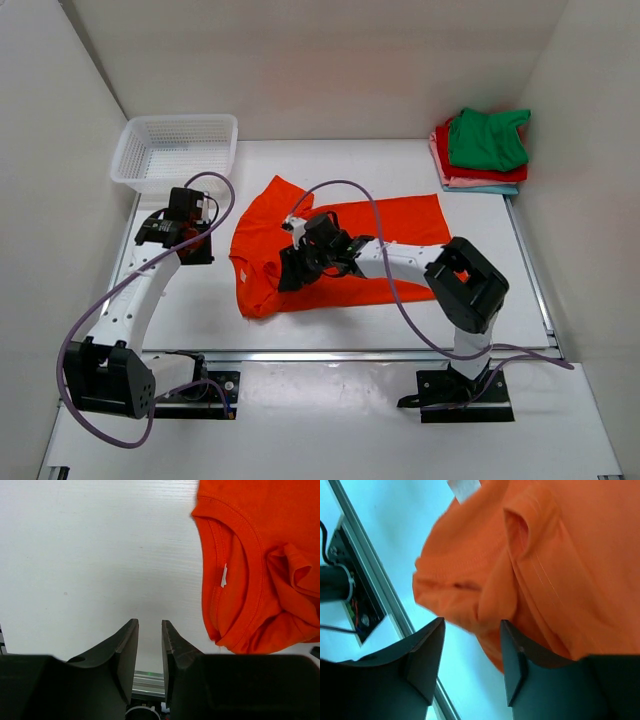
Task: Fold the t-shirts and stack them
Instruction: Fold the flattened tshirt in 1/3 of the way
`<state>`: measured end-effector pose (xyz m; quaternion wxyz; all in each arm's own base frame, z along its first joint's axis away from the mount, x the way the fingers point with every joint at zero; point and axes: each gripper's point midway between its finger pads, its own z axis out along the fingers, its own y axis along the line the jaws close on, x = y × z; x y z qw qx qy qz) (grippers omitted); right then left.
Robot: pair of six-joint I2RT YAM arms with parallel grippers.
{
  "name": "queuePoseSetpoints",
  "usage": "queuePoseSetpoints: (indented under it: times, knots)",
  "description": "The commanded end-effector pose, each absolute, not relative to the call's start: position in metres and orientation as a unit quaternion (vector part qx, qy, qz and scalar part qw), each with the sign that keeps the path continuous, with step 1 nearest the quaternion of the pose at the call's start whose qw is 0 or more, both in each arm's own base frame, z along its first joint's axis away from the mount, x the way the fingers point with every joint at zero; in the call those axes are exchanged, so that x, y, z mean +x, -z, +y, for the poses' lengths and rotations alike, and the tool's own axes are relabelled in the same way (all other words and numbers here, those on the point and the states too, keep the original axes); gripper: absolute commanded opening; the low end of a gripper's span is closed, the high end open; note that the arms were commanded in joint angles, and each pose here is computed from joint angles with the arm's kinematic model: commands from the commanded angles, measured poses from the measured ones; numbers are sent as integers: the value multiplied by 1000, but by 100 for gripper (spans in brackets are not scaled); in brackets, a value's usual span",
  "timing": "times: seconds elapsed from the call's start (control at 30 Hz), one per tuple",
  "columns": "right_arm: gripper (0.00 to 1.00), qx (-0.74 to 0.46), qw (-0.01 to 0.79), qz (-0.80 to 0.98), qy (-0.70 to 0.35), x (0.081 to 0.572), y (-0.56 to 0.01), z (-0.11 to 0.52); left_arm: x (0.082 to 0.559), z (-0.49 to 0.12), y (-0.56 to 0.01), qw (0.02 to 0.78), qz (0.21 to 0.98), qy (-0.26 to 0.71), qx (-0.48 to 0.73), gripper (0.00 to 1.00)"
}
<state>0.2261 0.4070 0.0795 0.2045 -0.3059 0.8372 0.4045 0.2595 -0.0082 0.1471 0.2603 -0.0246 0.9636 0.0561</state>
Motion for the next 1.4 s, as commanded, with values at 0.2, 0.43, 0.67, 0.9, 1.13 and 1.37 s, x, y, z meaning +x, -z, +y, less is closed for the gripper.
queuePoseSetpoints:
  times: [0.2,0.43,0.67,0.9,1.13,1.37]
  knots:
    - [0,-325,185,823,-427,214,-88,448,267,-9,-176,305,951,-43,-29,38]
    - [0,-314,218,810,-445,227,-117,447,267,-12,-175,302,952,-35,-27,38]
    - [0,-240,218,797,-510,280,-143,460,264,-13,-169,298,954,-35,-25,39]
    - [19,-174,249,810,-501,337,-148,455,251,-22,-149,267,964,-23,-7,38]
    - [36,-210,260,868,-368,325,-111,400,240,-38,-129,241,970,16,15,37]
    - [37,-110,279,931,-210,325,-80,256,231,-102,-95,244,963,114,23,31]
